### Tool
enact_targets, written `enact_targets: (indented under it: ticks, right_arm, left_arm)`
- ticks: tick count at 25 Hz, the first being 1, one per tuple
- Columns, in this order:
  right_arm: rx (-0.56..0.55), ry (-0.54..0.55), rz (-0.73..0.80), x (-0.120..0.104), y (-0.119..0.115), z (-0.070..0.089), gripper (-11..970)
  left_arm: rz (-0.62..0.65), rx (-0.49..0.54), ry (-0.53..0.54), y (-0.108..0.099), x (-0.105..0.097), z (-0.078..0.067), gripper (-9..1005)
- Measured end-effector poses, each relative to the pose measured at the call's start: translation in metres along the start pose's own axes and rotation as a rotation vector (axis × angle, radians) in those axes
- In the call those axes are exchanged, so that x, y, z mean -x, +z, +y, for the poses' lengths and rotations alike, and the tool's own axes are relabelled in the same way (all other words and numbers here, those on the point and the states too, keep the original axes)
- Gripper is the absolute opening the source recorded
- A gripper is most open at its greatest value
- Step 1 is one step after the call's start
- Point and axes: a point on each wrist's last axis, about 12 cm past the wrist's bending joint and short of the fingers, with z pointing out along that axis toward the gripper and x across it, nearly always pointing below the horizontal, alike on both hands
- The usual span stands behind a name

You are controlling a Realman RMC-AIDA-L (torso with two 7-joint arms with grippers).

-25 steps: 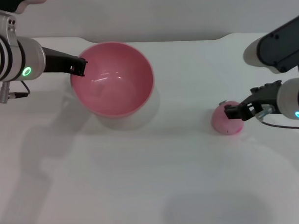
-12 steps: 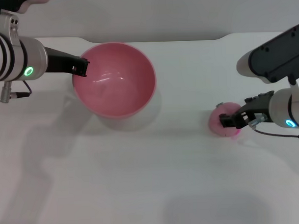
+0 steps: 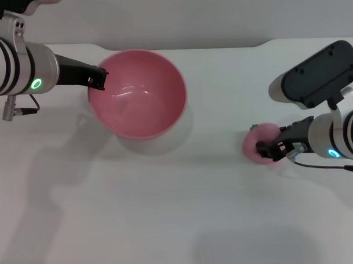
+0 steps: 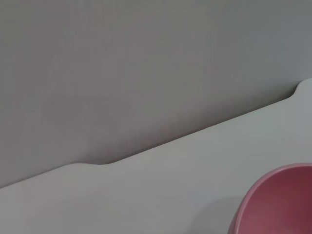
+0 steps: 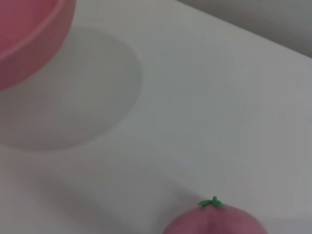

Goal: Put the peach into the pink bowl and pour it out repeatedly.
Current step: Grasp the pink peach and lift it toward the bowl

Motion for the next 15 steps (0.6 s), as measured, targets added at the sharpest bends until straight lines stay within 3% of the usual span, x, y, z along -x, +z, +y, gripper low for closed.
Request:
enact_targets:
  ticks: [8,15]
  right_arm:
    - [0.005,-0.047,-0.027,0.004,-0.008,0.005,469]
    - [-0.006,-0.08,-0.132,0.027,-0.038,0.01,439]
  left_arm:
    - [-0.001,-0.002,-0.001,0.0,0.0,0.0,45]
    - [-0.002,-0.005,0.0,0.0,0.0,-0.001,45]
